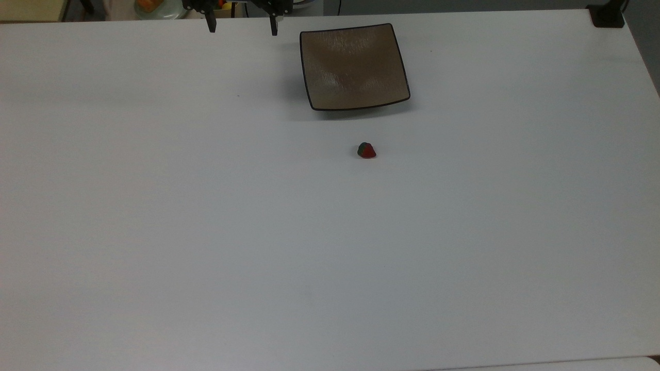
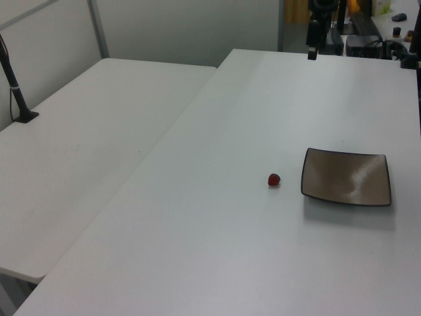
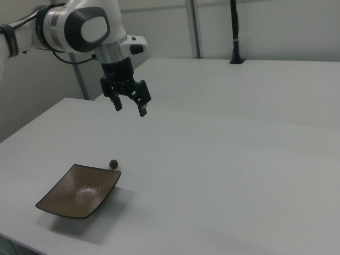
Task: Strawberries on a ceramic plate
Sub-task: 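Move the open gripper over the red strawberry and lower it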
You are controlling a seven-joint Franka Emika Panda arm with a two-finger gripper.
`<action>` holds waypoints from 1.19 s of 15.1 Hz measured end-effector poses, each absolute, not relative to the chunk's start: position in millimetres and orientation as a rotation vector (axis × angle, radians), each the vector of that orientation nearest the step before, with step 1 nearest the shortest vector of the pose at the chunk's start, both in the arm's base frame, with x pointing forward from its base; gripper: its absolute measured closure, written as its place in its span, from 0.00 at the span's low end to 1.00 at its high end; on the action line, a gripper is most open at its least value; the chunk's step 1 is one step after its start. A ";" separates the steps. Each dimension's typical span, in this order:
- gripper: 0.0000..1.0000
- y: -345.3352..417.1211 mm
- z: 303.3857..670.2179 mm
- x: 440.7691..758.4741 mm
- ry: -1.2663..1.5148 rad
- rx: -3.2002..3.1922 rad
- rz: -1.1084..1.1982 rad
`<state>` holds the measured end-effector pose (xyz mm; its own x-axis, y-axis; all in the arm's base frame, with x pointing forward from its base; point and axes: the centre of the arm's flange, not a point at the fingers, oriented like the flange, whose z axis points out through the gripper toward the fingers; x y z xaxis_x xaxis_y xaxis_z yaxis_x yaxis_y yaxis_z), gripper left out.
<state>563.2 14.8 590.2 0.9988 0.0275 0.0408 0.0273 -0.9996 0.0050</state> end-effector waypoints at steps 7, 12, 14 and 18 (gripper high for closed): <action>0.00 16.2 571.0 571.6 0.046 3.137 0.011; 0.00 31.4 552.9 578.2 0.090 3.136 -0.038; 0.00 46.4 537.5 585.8 0.129 3.134 -0.051; 0.00 83.5 498.6 605.9 0.221 3.130 -0.034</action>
